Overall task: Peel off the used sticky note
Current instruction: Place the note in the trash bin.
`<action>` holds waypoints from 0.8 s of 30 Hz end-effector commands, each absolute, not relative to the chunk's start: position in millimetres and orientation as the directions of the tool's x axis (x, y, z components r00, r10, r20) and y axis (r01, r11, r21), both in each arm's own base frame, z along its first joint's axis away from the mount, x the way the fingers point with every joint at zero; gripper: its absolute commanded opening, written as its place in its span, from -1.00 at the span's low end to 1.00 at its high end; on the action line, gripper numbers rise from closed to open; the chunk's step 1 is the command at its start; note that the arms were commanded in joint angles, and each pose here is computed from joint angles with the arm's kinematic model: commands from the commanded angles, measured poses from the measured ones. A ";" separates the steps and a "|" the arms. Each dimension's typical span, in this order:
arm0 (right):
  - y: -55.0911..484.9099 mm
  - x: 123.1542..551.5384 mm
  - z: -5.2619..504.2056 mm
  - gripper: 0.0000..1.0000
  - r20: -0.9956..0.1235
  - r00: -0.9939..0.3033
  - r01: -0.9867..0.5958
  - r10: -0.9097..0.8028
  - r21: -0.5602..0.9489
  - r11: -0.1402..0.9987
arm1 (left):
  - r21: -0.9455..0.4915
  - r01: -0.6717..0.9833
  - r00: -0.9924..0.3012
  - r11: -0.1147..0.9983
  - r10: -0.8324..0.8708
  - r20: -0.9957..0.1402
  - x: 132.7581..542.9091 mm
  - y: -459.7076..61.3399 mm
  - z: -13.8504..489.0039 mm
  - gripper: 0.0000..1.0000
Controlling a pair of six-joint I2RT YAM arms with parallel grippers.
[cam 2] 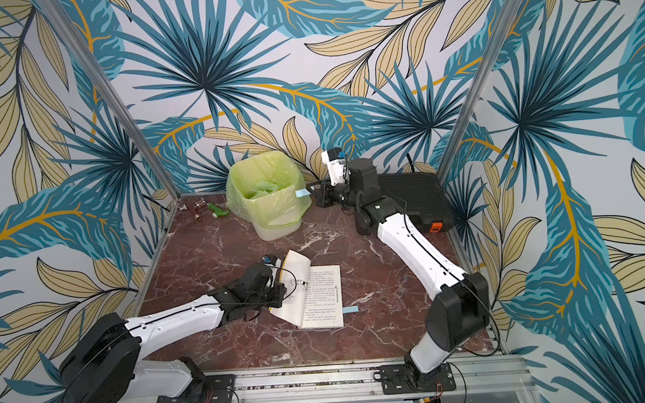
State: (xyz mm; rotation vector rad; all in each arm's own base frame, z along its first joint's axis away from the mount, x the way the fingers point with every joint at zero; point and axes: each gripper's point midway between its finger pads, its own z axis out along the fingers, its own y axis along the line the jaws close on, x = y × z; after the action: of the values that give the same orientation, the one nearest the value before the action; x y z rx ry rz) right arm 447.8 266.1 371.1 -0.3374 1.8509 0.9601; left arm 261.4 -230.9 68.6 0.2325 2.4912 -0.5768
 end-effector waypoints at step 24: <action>319.3 531.1 369.1 -0.28 -0.882 -0.462 -0.597 0.097 0.390 0.701 | -0.275 0.230 -0.800 0.933 0.021 -0.600 259.5 -201.9 70.0 -1.00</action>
State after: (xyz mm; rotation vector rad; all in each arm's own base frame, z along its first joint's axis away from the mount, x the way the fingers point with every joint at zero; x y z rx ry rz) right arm 548.4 327.8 352.4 -0.3605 1.8776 0.8981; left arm 258.1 -221.6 79.2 0.2061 2.4529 -0.5702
